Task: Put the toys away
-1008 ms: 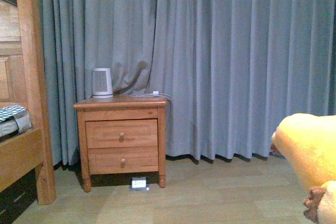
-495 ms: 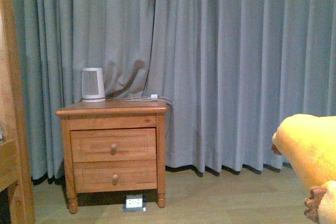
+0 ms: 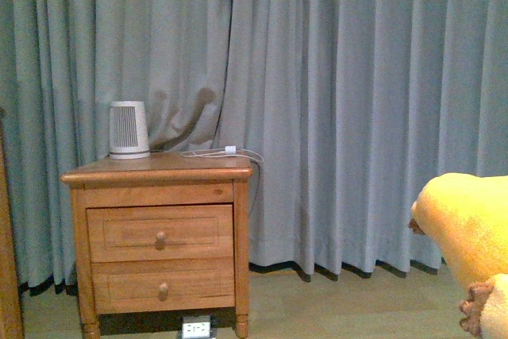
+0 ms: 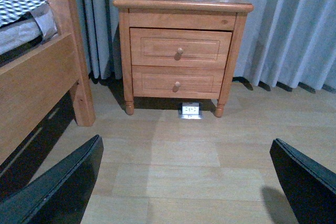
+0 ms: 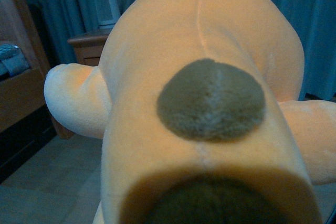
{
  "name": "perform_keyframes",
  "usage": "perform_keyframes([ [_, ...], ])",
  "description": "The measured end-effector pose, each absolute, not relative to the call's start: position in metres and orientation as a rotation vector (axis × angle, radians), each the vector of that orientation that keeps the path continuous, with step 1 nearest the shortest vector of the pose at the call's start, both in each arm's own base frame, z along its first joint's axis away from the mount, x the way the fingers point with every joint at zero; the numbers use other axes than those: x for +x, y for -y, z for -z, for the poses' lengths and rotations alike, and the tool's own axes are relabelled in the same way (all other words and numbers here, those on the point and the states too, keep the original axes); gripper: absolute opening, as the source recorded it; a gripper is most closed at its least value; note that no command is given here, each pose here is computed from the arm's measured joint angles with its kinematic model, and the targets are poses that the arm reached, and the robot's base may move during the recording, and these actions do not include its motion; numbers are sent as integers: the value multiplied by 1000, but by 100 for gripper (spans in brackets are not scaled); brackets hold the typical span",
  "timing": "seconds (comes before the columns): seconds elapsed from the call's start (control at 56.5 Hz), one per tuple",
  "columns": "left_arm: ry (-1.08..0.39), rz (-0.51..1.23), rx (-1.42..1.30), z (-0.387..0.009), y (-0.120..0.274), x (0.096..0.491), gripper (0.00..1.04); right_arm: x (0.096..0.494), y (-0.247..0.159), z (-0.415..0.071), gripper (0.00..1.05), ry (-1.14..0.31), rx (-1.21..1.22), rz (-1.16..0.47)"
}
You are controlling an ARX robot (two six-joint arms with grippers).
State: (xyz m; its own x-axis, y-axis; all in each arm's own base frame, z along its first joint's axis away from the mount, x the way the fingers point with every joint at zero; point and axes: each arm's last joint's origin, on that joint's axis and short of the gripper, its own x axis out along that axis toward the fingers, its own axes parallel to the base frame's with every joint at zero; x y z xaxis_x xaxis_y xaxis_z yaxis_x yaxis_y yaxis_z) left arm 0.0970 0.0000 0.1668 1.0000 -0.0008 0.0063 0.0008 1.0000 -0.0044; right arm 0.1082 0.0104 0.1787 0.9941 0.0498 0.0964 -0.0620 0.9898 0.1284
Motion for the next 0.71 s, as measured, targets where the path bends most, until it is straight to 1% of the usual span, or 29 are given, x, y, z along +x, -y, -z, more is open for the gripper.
perform_keyframes([
  [0.708, 6, 1, -4, -167, 0, 97, 99, 108, -10, -179, 18, 93, 132, -55],
])
